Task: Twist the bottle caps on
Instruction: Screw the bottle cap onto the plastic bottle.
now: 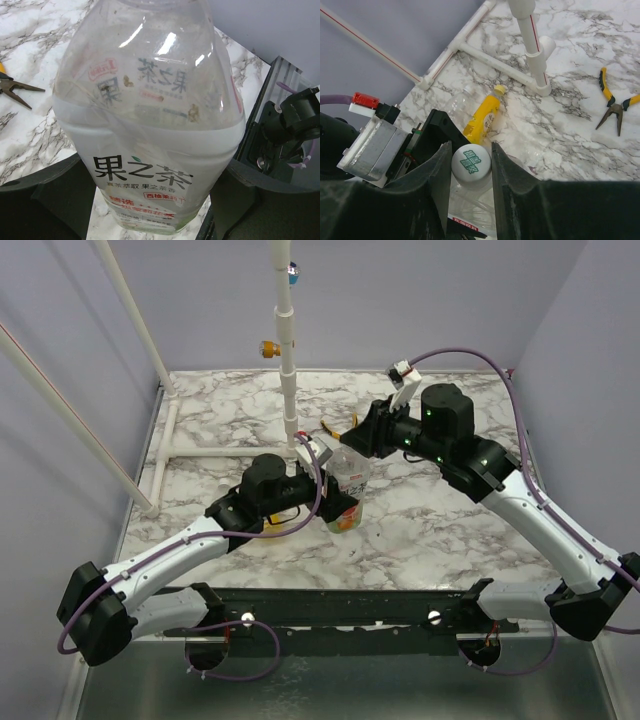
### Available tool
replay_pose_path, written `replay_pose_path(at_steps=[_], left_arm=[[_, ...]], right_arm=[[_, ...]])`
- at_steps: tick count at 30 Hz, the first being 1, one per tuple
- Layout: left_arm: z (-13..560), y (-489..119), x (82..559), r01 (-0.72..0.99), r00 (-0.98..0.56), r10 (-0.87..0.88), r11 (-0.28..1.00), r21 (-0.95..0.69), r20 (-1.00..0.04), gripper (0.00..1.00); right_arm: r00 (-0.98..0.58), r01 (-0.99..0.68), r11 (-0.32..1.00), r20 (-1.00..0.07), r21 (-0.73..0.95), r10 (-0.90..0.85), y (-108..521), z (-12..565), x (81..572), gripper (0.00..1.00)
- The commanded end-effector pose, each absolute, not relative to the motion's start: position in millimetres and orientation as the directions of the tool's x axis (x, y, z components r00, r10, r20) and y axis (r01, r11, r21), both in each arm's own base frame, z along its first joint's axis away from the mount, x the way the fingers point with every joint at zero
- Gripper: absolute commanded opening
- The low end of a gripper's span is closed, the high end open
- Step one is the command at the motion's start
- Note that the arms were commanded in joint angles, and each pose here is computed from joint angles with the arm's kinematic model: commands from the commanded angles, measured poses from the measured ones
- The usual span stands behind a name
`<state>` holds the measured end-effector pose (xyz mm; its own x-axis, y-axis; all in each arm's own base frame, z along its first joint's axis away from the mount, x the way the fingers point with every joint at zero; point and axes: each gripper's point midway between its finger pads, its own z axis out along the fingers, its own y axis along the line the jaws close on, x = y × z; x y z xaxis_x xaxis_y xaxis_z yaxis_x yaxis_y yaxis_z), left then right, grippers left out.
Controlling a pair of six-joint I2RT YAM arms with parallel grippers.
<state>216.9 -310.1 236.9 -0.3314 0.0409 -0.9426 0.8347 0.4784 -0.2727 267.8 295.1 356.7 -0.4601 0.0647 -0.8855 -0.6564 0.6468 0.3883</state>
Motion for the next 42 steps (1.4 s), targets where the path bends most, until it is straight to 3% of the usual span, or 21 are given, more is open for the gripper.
replay_pose_path(at_steps=[1,13,27,42], left_arm=[[251,-314,228,0.825,-0.317,0.013,0.497,-0.269,-0.948,0.00],[274,-317,292,0.661,-0.276,-0.079,0.708,-0.249,-0.958,0.00],[296,-329,330,0.482,-0.142,-0.195,0.843,-0.240,-0.970,0.00],[232,-319,301,0.521,-0.287,-0.103,0.818,-0.245,-0.952,0.00]], right_arm=[[-0.491,-0.613,0.692,-0.870,0.381,0.045,290,340,275,0.30],[-0.595,-0.289,0.897,-0.797,0.333,0.105,266,290,308,0.23],[-0.642,-0.020,0.960,-0.740,0.279,0.202,268,254,336,0.22],[-0.544,-0.135,0.910,-0.797,0.391,0.262,276,336,334,0.67]])
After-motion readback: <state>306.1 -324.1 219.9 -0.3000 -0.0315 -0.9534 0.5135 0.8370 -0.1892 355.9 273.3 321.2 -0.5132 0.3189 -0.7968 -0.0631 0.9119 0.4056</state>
